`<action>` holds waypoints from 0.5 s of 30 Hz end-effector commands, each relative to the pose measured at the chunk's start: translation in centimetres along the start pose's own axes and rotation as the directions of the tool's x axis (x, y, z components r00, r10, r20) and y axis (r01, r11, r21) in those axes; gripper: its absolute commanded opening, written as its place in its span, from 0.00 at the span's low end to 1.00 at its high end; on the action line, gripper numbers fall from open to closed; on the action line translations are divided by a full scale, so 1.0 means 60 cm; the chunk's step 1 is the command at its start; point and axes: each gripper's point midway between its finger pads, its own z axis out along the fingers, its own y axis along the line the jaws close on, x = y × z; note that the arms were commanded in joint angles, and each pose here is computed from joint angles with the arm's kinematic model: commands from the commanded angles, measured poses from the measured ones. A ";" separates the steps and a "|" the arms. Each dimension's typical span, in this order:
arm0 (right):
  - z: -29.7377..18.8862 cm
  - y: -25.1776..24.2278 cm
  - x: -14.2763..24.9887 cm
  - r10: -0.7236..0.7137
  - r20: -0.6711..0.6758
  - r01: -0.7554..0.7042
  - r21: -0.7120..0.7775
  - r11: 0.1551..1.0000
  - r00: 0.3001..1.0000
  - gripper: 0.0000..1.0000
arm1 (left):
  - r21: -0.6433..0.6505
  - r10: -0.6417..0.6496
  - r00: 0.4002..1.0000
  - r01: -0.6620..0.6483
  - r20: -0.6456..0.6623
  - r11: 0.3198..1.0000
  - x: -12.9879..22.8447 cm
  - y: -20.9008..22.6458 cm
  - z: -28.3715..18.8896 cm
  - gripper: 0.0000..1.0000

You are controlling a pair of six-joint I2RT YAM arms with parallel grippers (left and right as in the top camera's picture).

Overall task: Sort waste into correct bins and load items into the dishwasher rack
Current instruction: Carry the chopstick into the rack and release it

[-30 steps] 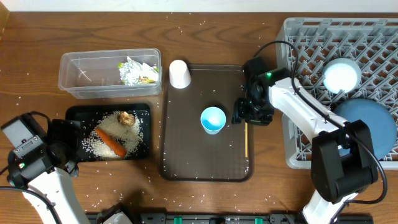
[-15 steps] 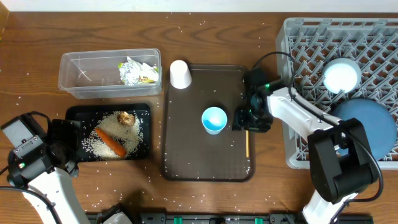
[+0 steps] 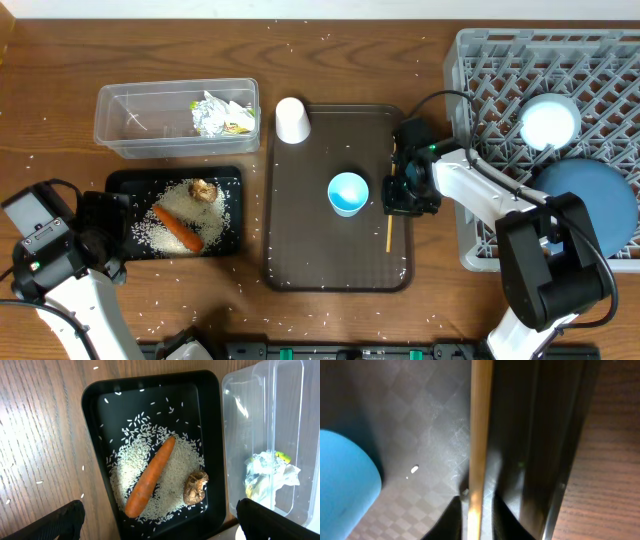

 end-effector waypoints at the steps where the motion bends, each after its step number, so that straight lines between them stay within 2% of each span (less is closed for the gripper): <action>1: 0.006 -0.013 0.001 0.007 0.007 -0.007 0.033 0.999 1.000 0.04 | -0.004 0.012 1.000 -0.012 0.020 1.000 -0.008 -0.001 -0.005 0.98; 2: 0.006 -0.012 0.000 0.006 0.011 -0.006 0.031 0.999 1.000 0.01 | -0.004 0.012 1.000 -0.012 0.020 1.000 -0.008 -0.001 -0.005 0.98; 9: 0.006 -0.006 0.000 0.005 0.007 -0.005 0.013 1.000 1.000 0.01 | -0.004 0.012 1.000 -0.012 0.020 1.000 -0.008 -0.001 -0.005 0.98; 15: -0.029 0.038 -0.006 -0.042 -0.016 0.040 -0.137 0.990 0.999 0.01 | -0.004 0.012 1.000 -0.012 0.020 1.000 -0.008 -0.001 -0.005 0.98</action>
